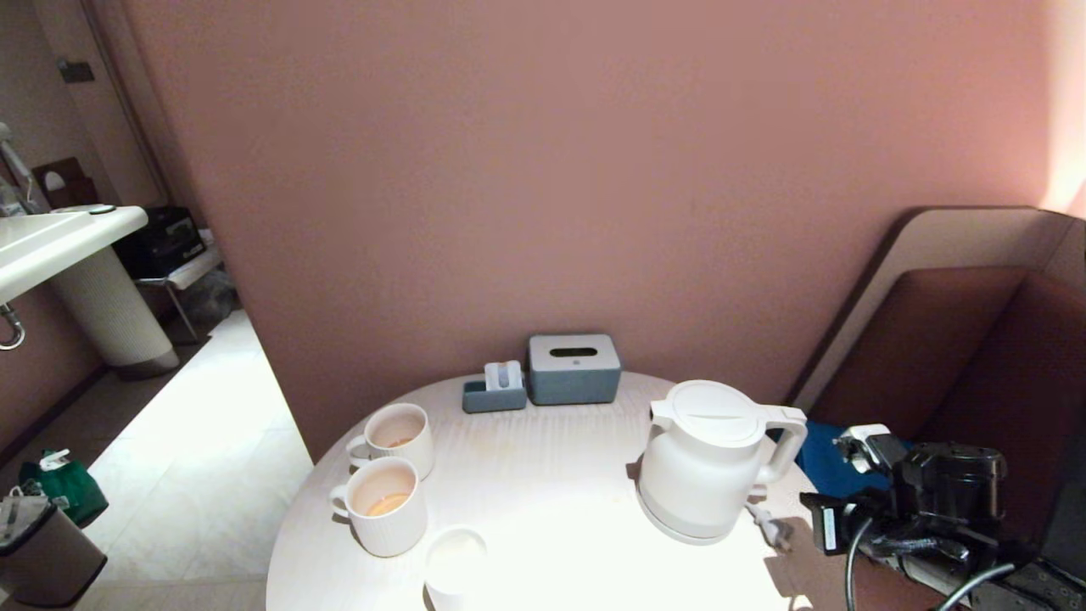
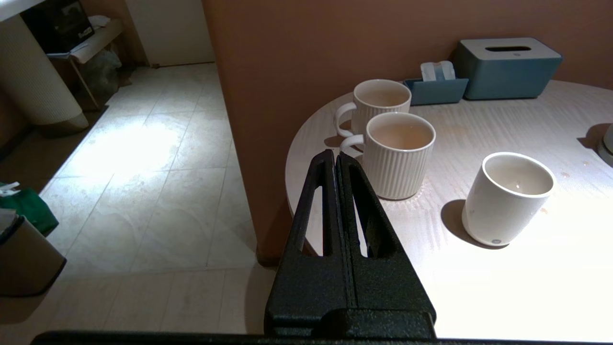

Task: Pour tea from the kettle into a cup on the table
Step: Pick up the kettle

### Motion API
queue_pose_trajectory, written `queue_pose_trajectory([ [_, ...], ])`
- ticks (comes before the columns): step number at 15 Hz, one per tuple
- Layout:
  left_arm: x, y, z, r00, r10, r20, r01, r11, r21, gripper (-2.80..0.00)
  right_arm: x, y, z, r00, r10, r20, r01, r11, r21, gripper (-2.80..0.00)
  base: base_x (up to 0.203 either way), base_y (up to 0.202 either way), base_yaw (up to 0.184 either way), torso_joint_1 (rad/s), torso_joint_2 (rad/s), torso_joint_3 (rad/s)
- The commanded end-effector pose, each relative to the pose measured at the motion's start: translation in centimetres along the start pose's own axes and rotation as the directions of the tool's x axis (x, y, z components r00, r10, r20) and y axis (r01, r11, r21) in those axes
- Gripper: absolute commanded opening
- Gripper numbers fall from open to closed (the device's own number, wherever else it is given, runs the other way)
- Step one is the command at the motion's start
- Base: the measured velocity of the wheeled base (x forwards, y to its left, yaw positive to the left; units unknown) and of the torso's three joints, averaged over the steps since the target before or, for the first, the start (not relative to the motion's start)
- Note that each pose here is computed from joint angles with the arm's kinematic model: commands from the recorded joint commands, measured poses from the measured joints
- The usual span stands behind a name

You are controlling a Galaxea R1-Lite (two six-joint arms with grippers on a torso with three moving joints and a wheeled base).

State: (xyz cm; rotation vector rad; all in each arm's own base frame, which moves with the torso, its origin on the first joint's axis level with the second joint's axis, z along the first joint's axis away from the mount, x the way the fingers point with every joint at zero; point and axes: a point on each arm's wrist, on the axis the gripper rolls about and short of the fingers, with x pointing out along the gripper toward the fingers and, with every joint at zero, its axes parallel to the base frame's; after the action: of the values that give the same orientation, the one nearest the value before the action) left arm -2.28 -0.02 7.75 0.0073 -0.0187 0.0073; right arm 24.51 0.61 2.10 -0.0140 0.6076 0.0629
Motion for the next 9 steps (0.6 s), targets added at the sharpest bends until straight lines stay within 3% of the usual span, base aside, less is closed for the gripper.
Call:
queue_pose_trajectory([
  [1,0.01,0.0,0.01,1.0,0.0,0.0,0.0,1.0,0.0,-2.8,-1.16,0.02,1.52,1.0,0.005,0.017,-0.005,1.0,0.012,-2.8,0.0,0.0,0.0,0.0,0.0,0.0],
  [9,0.01,0.0,0.01,1.0,0.0,0.0,0.0,1.0,0.0,-2.8,-1.15,0.01,2.12,0.999,0.005,0.034,-0.006,0.999,0.032,-2.8,0.0,0.0,0.0,0.0,0.0,0.0],
])
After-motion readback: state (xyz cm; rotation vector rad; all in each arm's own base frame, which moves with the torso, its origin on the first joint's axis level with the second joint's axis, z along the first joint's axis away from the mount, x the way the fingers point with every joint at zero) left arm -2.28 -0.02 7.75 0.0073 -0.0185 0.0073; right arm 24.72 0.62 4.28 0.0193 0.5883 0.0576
